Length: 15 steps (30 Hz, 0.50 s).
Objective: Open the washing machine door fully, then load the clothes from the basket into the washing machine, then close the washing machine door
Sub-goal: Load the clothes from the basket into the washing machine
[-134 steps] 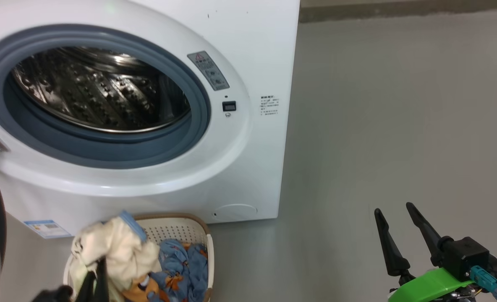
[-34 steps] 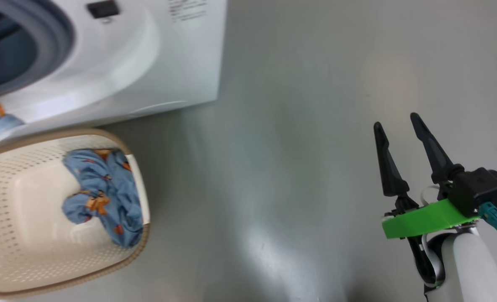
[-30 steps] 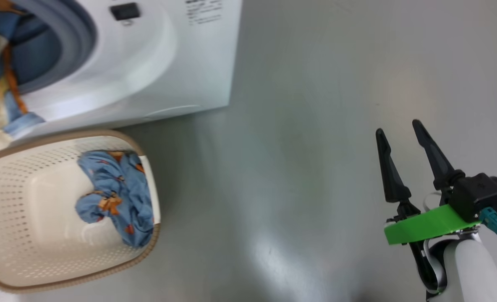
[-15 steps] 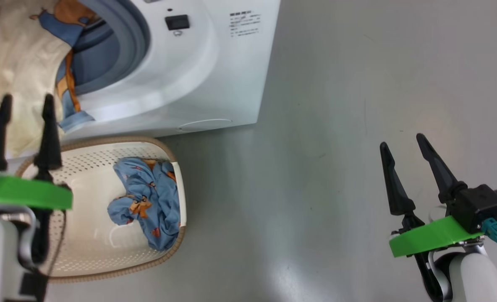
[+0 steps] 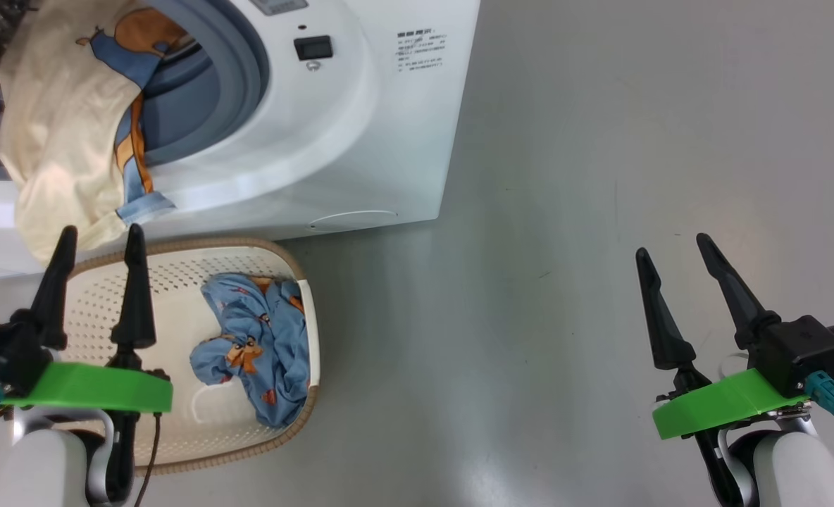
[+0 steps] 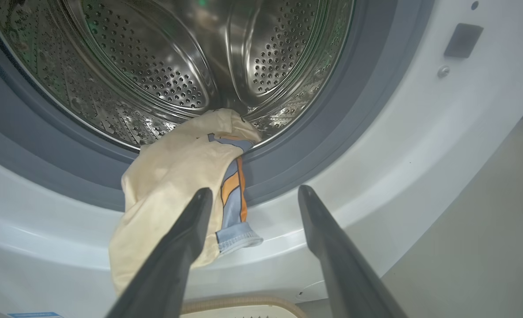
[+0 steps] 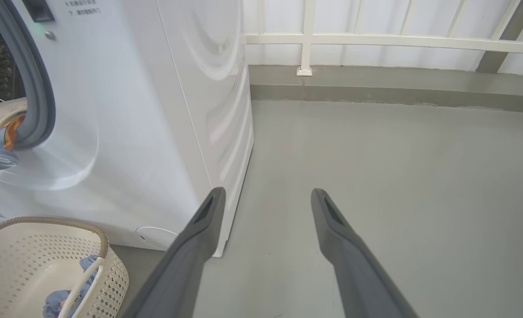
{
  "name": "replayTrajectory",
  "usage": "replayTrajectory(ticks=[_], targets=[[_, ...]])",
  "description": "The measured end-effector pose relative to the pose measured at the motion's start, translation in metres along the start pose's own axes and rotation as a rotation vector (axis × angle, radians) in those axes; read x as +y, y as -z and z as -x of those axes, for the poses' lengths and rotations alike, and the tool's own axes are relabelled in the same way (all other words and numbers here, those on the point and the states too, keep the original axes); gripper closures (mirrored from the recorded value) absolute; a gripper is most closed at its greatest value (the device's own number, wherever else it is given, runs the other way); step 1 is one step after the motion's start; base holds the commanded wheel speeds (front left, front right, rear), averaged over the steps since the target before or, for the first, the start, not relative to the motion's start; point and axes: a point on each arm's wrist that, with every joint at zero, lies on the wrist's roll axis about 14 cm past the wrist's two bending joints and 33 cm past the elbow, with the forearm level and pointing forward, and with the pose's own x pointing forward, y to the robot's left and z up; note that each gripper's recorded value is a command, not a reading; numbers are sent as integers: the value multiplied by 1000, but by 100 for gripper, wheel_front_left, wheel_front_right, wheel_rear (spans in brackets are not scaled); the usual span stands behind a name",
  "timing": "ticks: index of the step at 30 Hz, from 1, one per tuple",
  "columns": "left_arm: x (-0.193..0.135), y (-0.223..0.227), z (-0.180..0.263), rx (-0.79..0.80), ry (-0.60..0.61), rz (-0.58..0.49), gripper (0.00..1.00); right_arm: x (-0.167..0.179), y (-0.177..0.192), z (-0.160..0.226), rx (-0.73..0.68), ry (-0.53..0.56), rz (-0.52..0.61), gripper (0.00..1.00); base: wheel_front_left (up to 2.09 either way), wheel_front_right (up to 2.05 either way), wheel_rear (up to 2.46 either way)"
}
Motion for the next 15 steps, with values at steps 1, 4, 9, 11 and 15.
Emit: replayTrajectory(ticks=[1, 4, 9, 11, 15], targets=[[1, 0, 1, -1, -7, 2, 0, 0, -1, 0, -1, 0, 0, 0, 0, 0, 0], [2, 0, 5, -3, -26, 7, 0, -1, -2, 1, -3, 2, 1, 0, 0, 0, 0], [-1, 3, 10, 6, -38, 24, 0, 0, -5, 3, -10, 2, 2, 0, 0, 0, 0], [-1, 1, 10, -2, -43, 26, 0, -1, -6, 3, -12, 2, 3, 0, 0, 0, 0], [0, -1, 12, -8, -51, 29, 0, 2, -7, 4, -14, -5, 2, 0, 0, 0, 0]])
